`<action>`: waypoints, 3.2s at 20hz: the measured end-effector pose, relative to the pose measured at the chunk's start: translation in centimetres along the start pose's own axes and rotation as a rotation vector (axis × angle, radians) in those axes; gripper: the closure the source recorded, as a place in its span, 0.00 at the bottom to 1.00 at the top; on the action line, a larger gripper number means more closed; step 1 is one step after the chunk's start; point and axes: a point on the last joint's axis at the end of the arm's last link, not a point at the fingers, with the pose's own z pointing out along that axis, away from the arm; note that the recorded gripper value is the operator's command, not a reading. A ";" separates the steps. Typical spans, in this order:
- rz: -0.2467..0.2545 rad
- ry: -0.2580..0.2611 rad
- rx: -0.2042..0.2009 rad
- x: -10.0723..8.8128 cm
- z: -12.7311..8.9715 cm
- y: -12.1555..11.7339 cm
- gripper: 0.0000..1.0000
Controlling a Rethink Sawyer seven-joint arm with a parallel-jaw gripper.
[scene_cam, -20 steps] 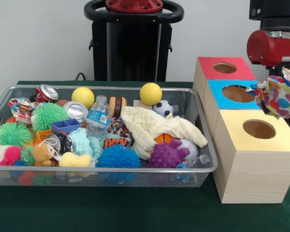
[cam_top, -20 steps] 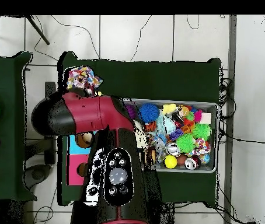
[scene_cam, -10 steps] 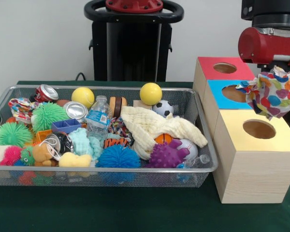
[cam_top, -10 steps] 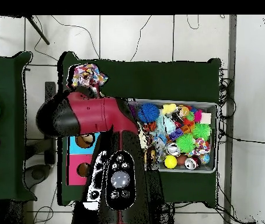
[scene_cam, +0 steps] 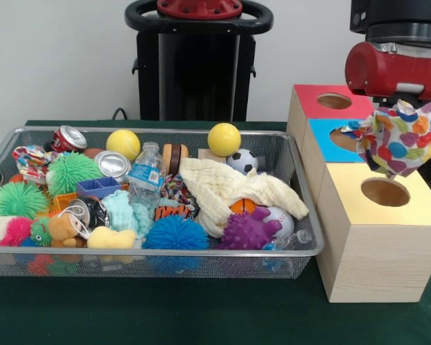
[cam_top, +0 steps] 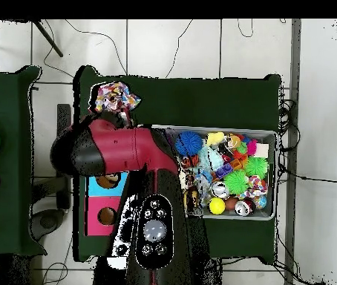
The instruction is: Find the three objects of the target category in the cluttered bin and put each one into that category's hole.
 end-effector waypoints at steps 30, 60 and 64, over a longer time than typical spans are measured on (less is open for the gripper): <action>0.058 0.089 -0.030 6.3 3.5 -0.9 1.00; 0.137 0.162 -0.105 8.7 3.6 2.7 1.00; 0.145 0.162 -0.108 8.6 3.6 2.8 1.00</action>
